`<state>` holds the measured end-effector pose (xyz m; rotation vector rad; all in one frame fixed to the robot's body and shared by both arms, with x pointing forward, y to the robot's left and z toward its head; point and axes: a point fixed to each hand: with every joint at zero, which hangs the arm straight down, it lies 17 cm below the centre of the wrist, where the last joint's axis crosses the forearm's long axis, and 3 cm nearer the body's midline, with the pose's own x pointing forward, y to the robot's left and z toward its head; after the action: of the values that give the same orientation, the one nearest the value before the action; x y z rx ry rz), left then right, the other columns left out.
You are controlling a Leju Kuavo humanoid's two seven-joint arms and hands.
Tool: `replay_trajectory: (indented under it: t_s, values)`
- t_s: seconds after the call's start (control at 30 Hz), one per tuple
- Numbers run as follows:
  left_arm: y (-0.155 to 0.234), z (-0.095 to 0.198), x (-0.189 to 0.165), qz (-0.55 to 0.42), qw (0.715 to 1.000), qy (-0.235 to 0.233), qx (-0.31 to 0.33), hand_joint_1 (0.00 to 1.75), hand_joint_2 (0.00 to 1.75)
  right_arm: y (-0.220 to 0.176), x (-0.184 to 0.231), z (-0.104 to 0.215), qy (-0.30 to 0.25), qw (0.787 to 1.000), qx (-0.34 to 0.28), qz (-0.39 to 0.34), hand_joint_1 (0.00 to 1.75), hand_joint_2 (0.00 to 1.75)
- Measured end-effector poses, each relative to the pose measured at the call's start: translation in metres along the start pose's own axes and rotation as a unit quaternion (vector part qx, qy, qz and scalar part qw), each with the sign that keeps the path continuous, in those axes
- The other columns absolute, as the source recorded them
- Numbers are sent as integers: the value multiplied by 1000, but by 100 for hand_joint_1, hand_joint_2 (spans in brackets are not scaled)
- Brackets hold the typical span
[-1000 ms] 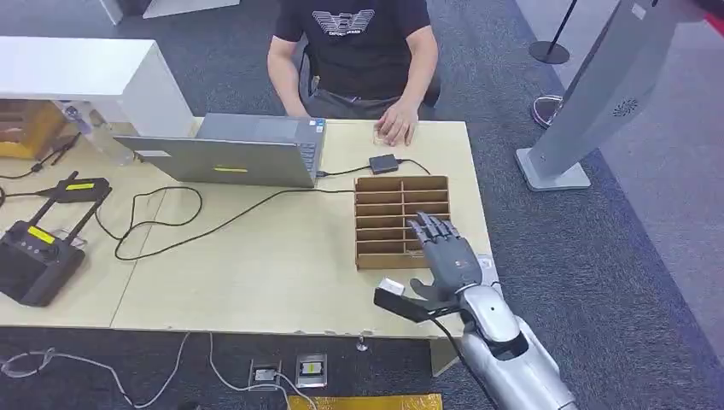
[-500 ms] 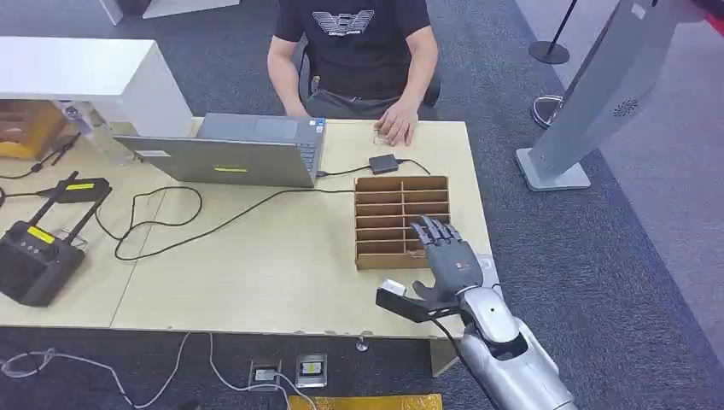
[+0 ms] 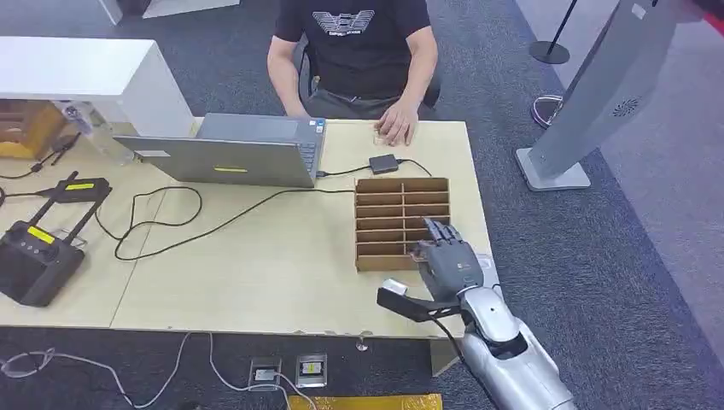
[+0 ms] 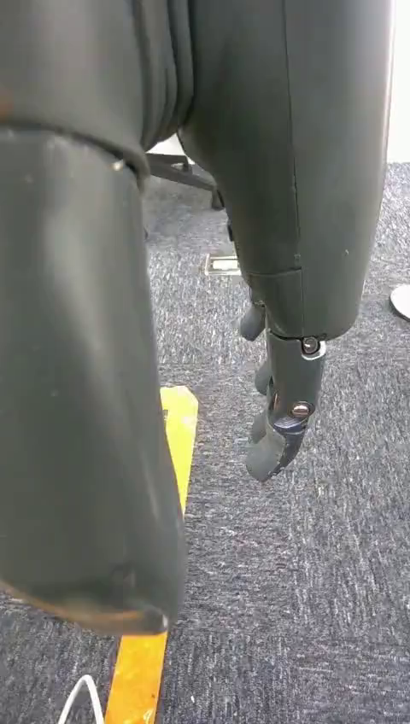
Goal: Pass the card to the sensor for recognition and then transmit it.
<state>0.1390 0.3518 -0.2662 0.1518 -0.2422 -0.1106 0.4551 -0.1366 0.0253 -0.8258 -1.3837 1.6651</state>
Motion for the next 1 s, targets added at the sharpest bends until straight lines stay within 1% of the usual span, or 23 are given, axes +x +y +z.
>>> replay_trajectory:
  t_s: [1.0]
  values:
    - [3,0,0,-3,1000,0,1,0,0,2,-3,0,7,1000,-1,-3,175,175]
